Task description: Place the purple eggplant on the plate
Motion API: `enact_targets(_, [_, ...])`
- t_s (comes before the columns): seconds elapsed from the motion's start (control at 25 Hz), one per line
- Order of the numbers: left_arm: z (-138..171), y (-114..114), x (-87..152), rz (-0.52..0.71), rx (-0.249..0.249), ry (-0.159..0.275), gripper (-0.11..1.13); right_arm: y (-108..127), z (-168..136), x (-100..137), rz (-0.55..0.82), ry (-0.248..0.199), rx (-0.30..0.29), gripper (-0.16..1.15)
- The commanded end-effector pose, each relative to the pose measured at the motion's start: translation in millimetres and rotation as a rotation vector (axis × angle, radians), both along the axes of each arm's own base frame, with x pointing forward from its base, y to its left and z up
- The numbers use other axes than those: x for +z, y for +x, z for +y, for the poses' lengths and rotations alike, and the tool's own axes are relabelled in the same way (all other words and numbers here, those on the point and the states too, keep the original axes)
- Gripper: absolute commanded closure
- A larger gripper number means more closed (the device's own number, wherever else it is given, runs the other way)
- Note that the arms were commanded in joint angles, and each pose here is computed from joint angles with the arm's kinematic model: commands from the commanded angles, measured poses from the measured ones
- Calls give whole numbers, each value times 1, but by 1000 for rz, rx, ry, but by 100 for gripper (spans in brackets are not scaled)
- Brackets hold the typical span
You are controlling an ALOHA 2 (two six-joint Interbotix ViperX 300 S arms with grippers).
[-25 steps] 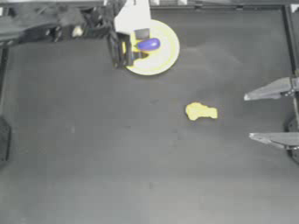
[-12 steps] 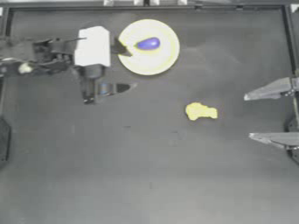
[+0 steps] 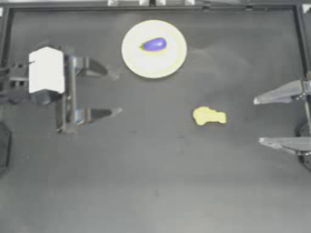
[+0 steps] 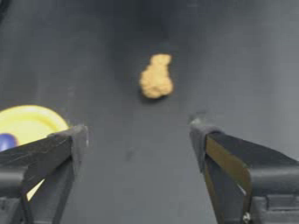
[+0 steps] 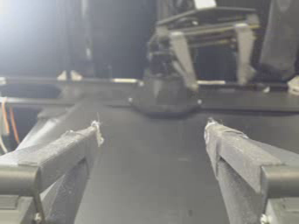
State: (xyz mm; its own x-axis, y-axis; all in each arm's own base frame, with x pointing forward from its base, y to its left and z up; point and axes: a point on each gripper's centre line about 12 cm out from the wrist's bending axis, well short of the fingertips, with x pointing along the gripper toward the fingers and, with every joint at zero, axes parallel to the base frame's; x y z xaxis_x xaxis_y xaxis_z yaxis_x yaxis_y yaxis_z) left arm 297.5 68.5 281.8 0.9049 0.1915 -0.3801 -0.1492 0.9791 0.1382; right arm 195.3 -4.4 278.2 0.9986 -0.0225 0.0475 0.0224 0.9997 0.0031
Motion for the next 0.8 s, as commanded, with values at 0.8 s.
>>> enact_targets(0.8, [-22, -48, -3, -160, 0, -5, 2, 1, -6, -2, 15, 14, -30, -3])
